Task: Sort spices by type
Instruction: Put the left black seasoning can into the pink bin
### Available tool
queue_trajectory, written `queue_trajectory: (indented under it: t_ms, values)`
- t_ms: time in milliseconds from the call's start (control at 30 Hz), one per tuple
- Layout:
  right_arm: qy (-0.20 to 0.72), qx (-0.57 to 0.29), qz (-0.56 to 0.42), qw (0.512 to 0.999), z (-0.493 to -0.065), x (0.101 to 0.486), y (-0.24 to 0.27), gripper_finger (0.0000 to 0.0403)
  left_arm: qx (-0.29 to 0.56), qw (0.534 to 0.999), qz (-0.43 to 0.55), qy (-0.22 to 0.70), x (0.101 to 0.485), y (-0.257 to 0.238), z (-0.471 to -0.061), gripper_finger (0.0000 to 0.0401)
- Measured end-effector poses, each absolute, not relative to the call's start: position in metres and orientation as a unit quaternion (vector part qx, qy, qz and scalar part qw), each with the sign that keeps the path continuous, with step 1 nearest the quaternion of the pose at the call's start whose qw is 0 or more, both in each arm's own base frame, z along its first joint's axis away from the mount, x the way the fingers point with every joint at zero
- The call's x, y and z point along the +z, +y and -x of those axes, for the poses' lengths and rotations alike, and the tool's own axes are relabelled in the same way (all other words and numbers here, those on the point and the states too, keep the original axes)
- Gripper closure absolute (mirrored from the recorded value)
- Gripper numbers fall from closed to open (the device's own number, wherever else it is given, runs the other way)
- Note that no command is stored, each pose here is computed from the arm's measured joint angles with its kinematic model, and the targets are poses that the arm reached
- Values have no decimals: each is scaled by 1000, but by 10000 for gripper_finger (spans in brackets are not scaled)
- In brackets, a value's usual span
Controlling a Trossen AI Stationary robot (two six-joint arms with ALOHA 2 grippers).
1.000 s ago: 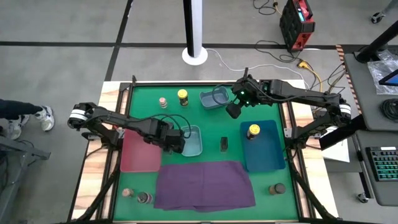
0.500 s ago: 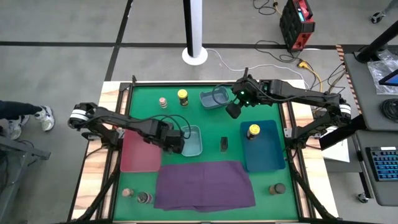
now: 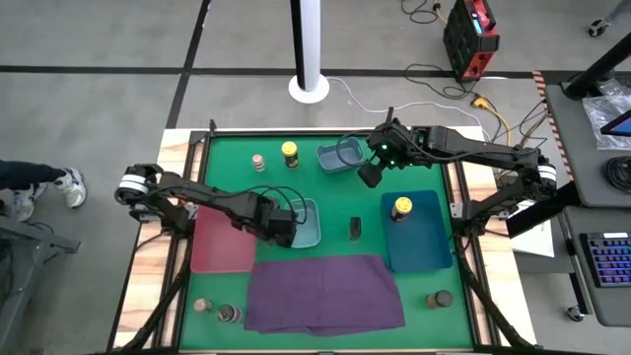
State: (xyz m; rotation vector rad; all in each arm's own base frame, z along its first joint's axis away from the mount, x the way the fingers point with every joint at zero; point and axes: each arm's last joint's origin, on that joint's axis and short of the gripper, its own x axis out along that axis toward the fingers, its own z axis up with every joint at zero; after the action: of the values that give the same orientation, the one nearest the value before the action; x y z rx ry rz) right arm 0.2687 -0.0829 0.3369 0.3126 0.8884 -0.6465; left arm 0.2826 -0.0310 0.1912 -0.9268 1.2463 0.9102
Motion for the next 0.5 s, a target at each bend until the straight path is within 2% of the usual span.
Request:
queue_trajectory:
  t_ms: [67, 200, 500]
  values:
    - [421, -306, -148, 841, -269, 337, -83, 74, 394, 622, 403, 544, 191, -31, -282, 299]
    - [421, -306, -147, 841, -269, 337, -83, 76, 379, 629, 403, 547, 202, -32, -285, 299]
    - [415, -307, -167, 840, -269, 337, -84, 67, 362, 639, 385, 559, 289, -31, -267, 299]
